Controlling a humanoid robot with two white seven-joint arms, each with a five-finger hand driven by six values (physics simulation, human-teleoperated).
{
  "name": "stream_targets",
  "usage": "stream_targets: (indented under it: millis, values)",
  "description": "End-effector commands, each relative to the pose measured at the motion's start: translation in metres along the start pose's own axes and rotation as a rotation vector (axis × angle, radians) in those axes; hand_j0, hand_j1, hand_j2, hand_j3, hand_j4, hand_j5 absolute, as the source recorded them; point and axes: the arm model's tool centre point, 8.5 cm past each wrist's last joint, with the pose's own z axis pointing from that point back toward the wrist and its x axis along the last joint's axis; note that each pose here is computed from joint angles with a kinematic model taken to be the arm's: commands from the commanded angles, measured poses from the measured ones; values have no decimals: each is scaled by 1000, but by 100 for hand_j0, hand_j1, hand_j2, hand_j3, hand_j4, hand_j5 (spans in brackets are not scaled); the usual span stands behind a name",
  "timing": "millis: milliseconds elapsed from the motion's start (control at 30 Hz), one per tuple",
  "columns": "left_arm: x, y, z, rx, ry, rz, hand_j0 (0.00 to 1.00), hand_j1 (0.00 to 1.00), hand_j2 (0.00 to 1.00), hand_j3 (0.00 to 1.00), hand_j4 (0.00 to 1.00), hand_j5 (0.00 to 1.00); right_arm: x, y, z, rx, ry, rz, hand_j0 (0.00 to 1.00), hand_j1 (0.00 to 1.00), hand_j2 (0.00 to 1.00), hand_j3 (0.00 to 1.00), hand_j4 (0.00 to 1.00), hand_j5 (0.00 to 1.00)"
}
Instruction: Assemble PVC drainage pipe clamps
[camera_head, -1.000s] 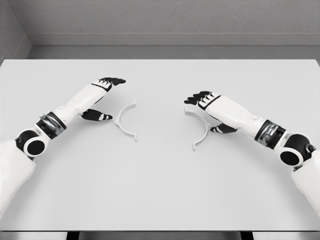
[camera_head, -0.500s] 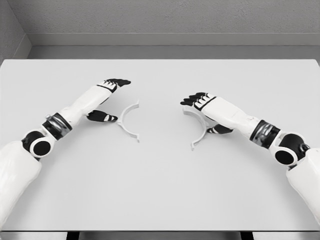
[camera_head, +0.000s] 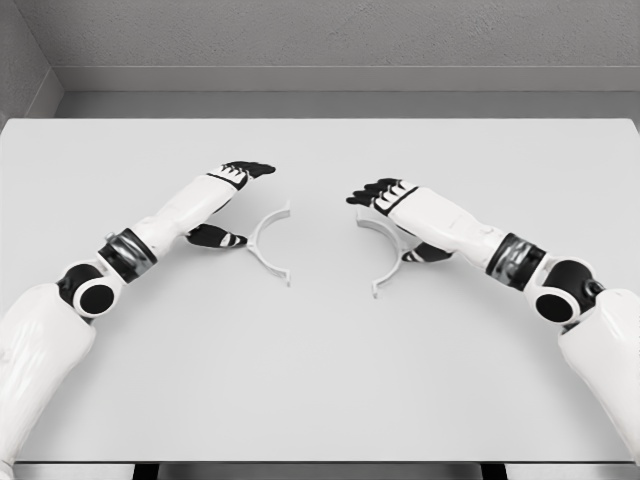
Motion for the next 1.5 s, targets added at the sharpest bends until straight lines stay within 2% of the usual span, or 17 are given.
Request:
stream_targets:
  millis: [0,633,1000,1067,1133,1233,1333,1433,1467]
  values:
    - [2,0,-2,6,-5,6,100,100,100,100,100,100,2,2,-3,-2,-4,-9,100,100,100,100,100,100]
    - [23,-12,-21,2,-53,-5,100,100,100,100,100,100,12,7,-31,6,-35,-26,100,100,100,100,100,100]
    - [25,-13,-22,4,-57,-3,100,100,100,100,100,100,-2,0,-17,13,-9,0,100,100,100,100,100,100]
    - [27,-12,-23,7,-62,-4,100,100,100,100,100,100,-16,-23,3,-30,32,33,100,100,100,100,100,100]
    - [29,-12,-24,7,-69,-9,100,100,100,100,100,100,-17,-27,8,-35,36,44,100,100,100,100,100,100]
    - [33,-15,-28,8,-76,-6,100,100,100,100,100,100,-34,-46,29,-67,76,75,100,100,100,100,100,100]
    - [34,-15,-29,9,-79,-3,100,100,100,100,100,100,-59,-58,71,-134,194,66,100,100,100,100,100,100]
    - [35,-16,-30,10,-80,-2,100,100,100,100,100,100,-74,-59,104,-166,277,54,100,100,100,100,100,100]
    - [35,-16,-30,10,-80,-2,100,100,100,100,100,100,-81,-60,124,-193,328,46,100,100,100,100,100,100]
